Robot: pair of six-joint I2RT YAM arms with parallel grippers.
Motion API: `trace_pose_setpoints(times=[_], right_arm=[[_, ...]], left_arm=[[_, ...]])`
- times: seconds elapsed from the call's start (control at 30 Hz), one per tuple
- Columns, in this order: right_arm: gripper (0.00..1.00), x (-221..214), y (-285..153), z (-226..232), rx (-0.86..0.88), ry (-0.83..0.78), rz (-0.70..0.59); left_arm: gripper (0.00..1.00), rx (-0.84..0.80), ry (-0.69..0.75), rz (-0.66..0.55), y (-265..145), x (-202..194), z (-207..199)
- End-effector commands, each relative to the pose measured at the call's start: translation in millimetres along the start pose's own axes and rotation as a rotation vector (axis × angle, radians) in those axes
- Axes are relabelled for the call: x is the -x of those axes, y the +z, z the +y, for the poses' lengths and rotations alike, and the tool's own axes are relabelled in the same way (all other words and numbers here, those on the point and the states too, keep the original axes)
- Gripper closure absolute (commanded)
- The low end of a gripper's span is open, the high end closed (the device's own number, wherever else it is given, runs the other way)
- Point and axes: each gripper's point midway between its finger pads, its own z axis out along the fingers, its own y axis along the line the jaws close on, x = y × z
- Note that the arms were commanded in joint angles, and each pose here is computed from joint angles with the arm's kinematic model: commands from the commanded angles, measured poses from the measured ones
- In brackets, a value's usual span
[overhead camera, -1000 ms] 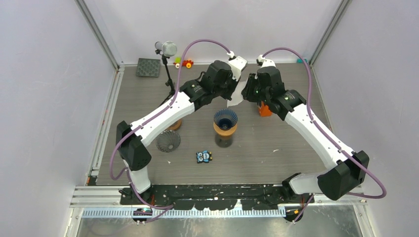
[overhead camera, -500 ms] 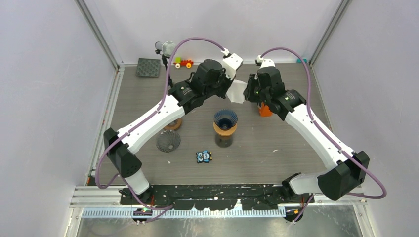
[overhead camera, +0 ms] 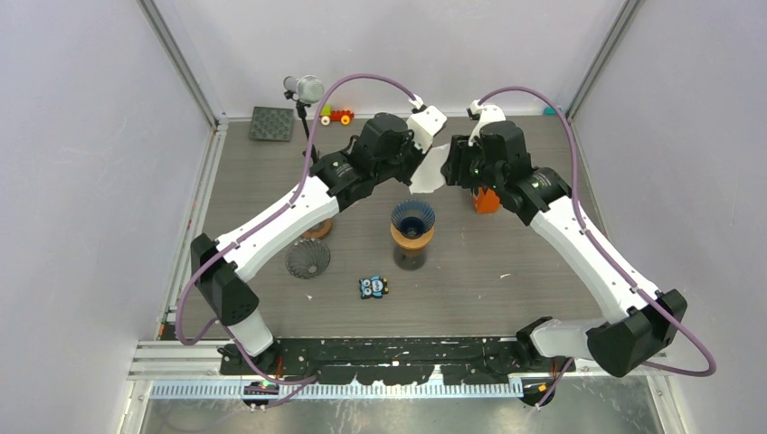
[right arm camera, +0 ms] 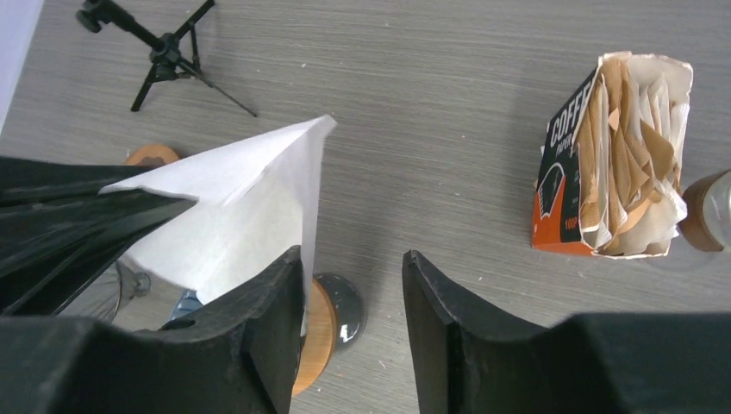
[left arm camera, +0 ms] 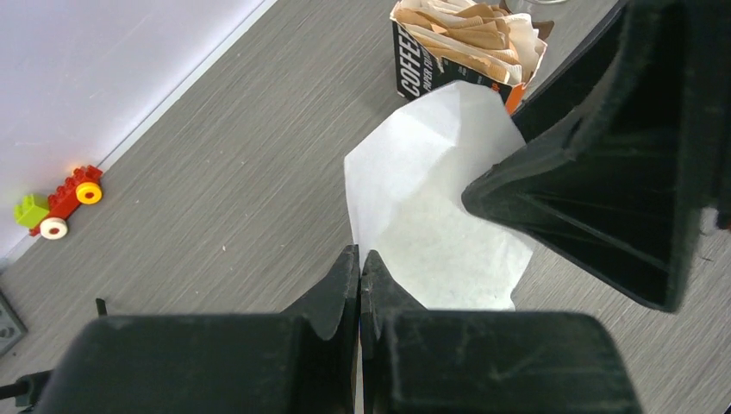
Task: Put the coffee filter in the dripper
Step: Place the coffee filter in the coffee dripper.
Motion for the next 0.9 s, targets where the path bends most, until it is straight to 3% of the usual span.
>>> trace_pose_setpoints(times=[0.0,0.4,0.87], right_arm=[[0.48,36,-30,18,0.092,-0.088,-0.1],[0.48,53,-42,19,0.115,-0.237,-0.146],[0.59,51,-51,32,0.219,-0.396,-0.165]], left_arm=[[1.0,-0.042,0.035,-0.073,-18,23,-5],[1.0,-0.141,0.059,-0.052,-26,14,-21],[1.0,-0.165,0.064,-0.045,-29,13,-25]])
